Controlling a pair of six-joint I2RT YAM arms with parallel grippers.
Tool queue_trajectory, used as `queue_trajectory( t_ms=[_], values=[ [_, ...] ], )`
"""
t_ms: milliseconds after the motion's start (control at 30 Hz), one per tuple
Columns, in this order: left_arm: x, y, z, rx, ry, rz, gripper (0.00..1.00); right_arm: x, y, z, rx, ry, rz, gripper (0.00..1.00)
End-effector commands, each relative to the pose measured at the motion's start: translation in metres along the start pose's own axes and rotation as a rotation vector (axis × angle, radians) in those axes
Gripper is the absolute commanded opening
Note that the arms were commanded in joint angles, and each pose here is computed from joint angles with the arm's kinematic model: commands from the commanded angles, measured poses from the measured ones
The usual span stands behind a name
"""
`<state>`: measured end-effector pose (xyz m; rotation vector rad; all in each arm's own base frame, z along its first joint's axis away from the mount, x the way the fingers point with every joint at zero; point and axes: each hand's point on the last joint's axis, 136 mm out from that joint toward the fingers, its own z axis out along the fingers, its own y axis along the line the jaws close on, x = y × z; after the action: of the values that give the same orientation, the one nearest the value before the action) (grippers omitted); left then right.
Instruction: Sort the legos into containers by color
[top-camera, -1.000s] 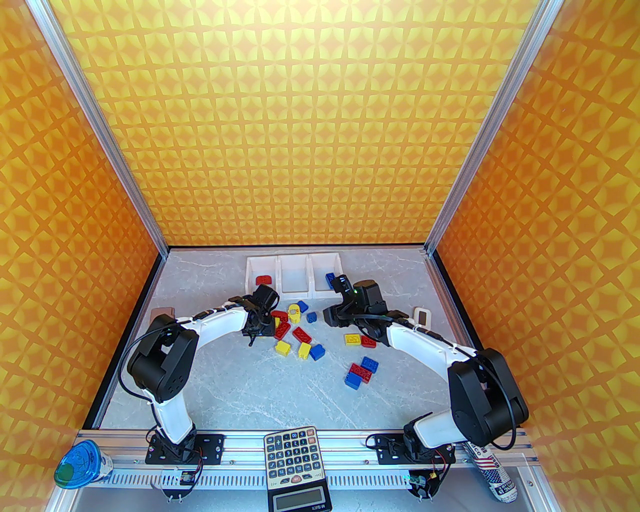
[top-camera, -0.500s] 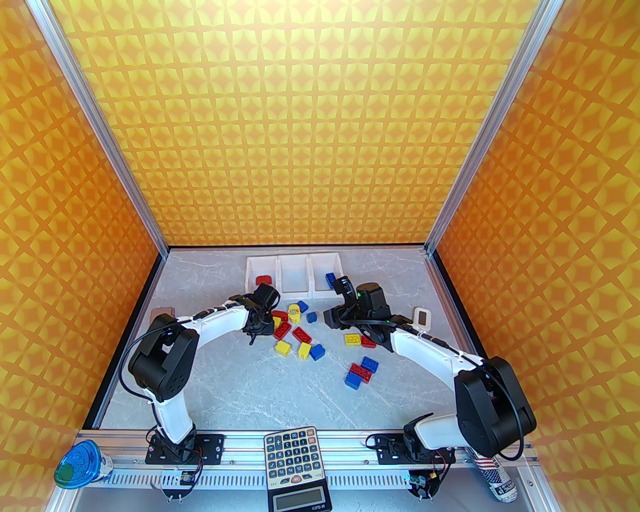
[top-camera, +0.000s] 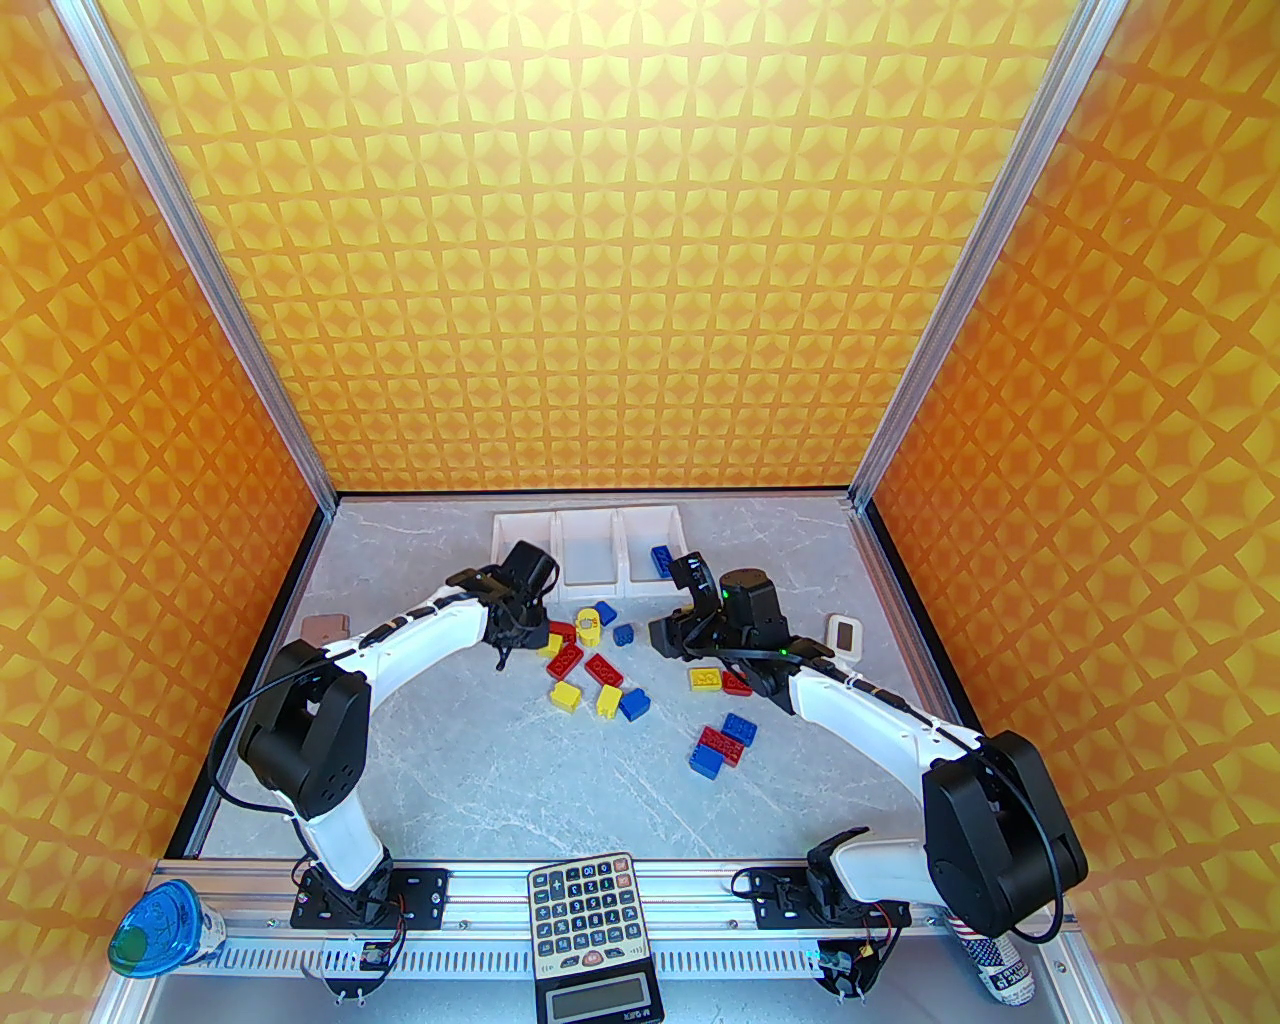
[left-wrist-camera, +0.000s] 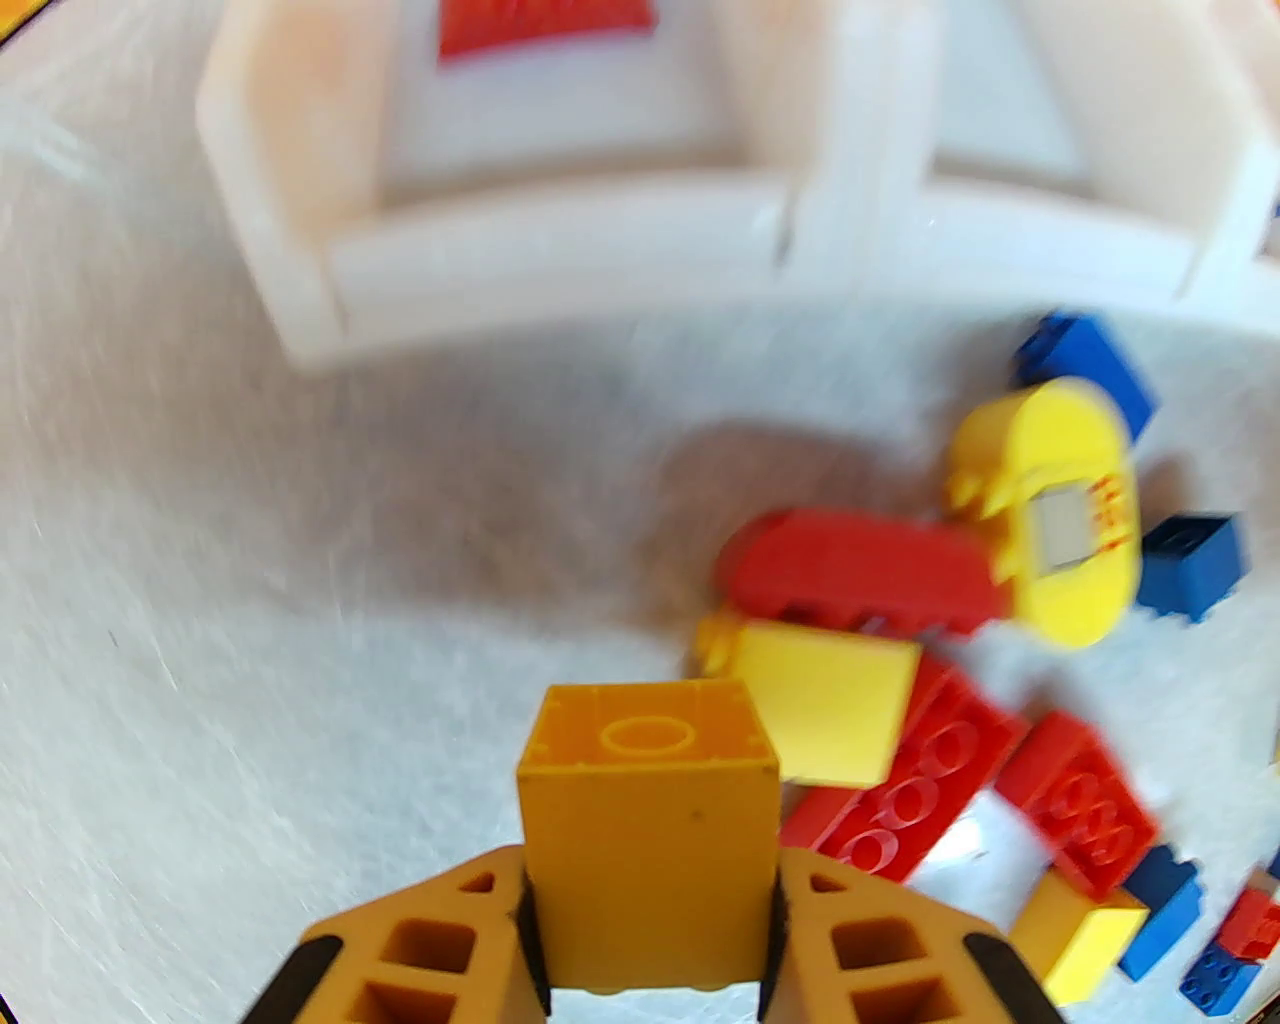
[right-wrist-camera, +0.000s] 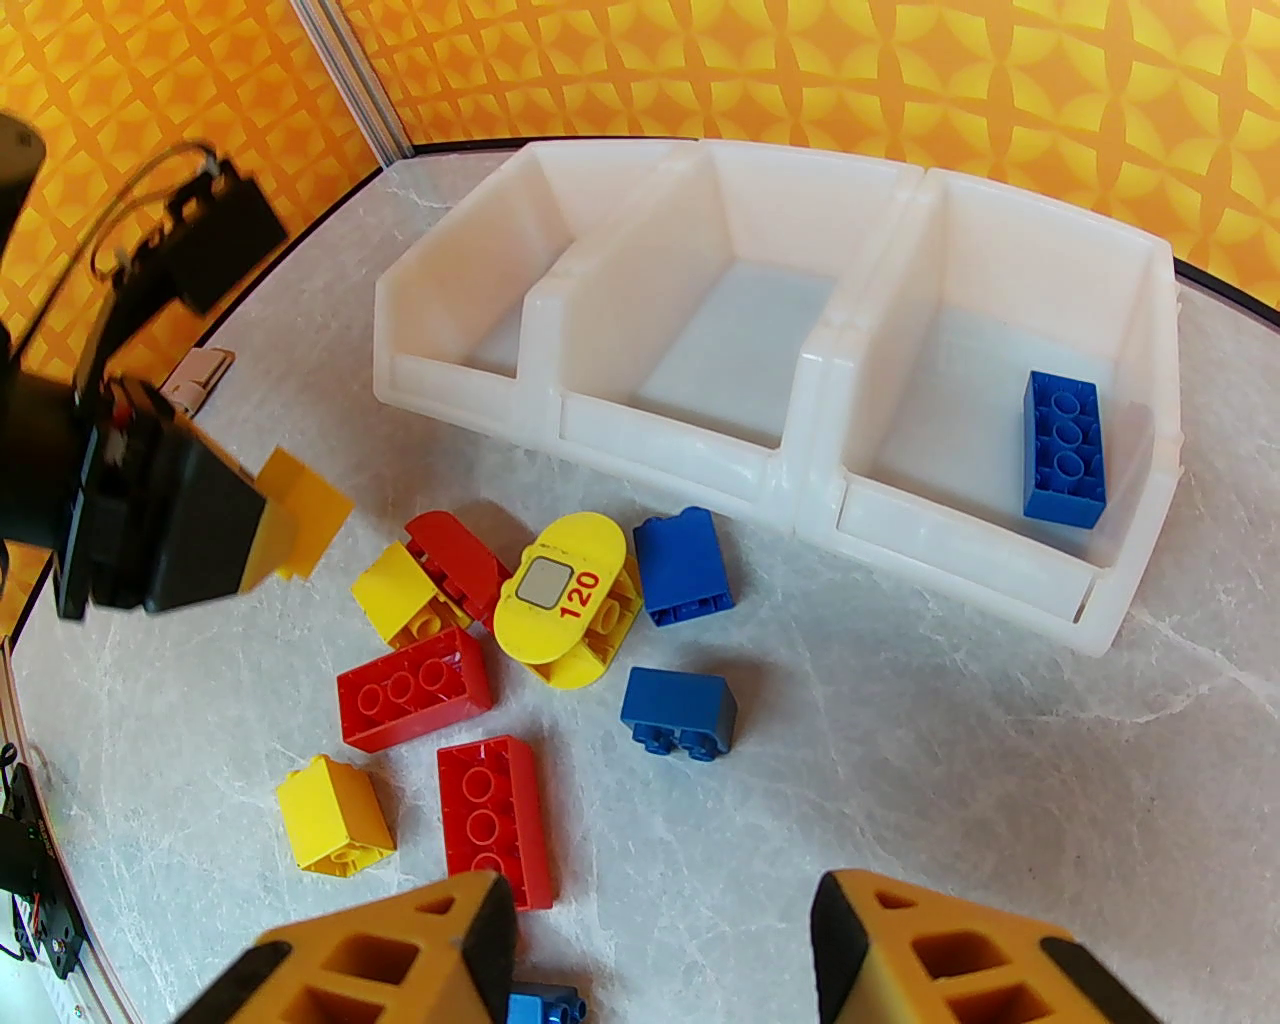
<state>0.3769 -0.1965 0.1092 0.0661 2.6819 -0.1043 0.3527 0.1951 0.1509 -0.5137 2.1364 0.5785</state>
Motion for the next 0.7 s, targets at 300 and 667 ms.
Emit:
queue_trajectory(
  t_ms=[300, 667],
  values=[
    [-0.091, -0.037, -0.007, 0.023, -0.124, 0.068, 0.32, -0.005, 0.005, -0.011, -0.001, -0.048, -0.03, 0.54],
    [-0.152, -0.071, 0.028, 0.04, -0.173, 0.09, 0.54, -0.005, -0.001, -0.012, 0.034, -0.044, -0.034, 0.55]
  ],
)
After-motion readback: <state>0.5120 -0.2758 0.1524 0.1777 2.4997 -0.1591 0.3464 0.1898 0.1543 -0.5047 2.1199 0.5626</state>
